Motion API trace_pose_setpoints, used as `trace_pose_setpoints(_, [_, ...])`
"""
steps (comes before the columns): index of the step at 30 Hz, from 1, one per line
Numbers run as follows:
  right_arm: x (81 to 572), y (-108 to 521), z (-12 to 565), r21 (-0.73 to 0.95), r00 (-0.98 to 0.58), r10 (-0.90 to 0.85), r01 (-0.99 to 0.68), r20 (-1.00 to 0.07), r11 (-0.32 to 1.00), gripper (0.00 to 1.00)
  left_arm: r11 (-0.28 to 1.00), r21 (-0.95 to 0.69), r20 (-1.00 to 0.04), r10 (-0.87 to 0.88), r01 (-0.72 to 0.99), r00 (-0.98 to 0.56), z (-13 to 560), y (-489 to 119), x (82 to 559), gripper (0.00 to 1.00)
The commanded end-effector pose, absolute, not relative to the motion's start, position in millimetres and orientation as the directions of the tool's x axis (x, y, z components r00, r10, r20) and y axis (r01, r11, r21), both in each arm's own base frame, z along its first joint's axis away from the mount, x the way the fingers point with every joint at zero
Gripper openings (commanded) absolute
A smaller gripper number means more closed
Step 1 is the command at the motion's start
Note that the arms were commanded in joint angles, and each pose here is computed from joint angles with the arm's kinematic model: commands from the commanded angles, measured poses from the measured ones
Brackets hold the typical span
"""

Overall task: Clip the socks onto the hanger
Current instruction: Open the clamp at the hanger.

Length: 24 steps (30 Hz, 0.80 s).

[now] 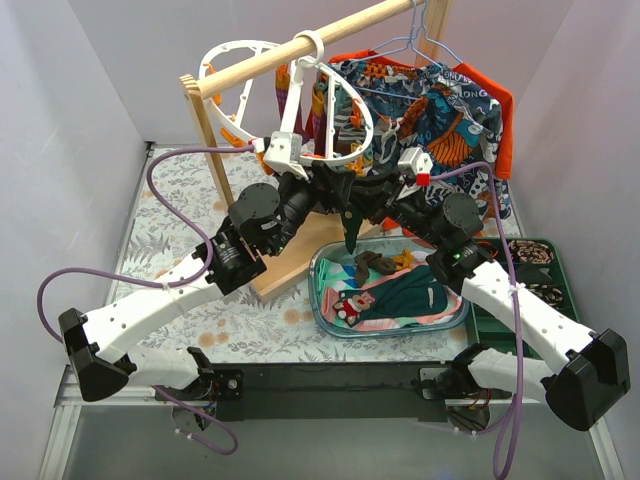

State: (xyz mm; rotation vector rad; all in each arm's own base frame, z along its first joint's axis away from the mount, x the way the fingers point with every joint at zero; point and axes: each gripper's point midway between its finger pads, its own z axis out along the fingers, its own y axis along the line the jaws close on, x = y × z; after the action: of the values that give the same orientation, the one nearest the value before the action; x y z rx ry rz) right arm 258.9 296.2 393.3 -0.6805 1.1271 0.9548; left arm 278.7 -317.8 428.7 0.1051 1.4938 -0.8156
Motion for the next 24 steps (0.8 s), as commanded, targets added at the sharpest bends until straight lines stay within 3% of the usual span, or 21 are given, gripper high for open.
trace_pose_setpoints(1, [245, 300, 404, -0.009, 0.131, 0.288, -0.921, -0.949, 0.389, 0.01, 0.711, -0.467, -0.868, -0.482, 0.525, -0.119, 448, -310, 282, 0.51])
trace_pose_setpoints(19, [247, 301, 399, -0.008, 0.119, 0.262, -0.920, -0.958, 0.392, 0.01, 0.739, -0.450, -0.882, -0.455, 0.502, -0.121, 443, -313, 289, 0.24])
trace_pose_setpoints(24, [248, 295, 394, 0.001, 0.109, 0.233, -0.905, -0.966, 0.426, 0.26, 0.773, -0.399, -0.906, -0.416, 0.494, -0.082, 439, -310, 294, 0.11])
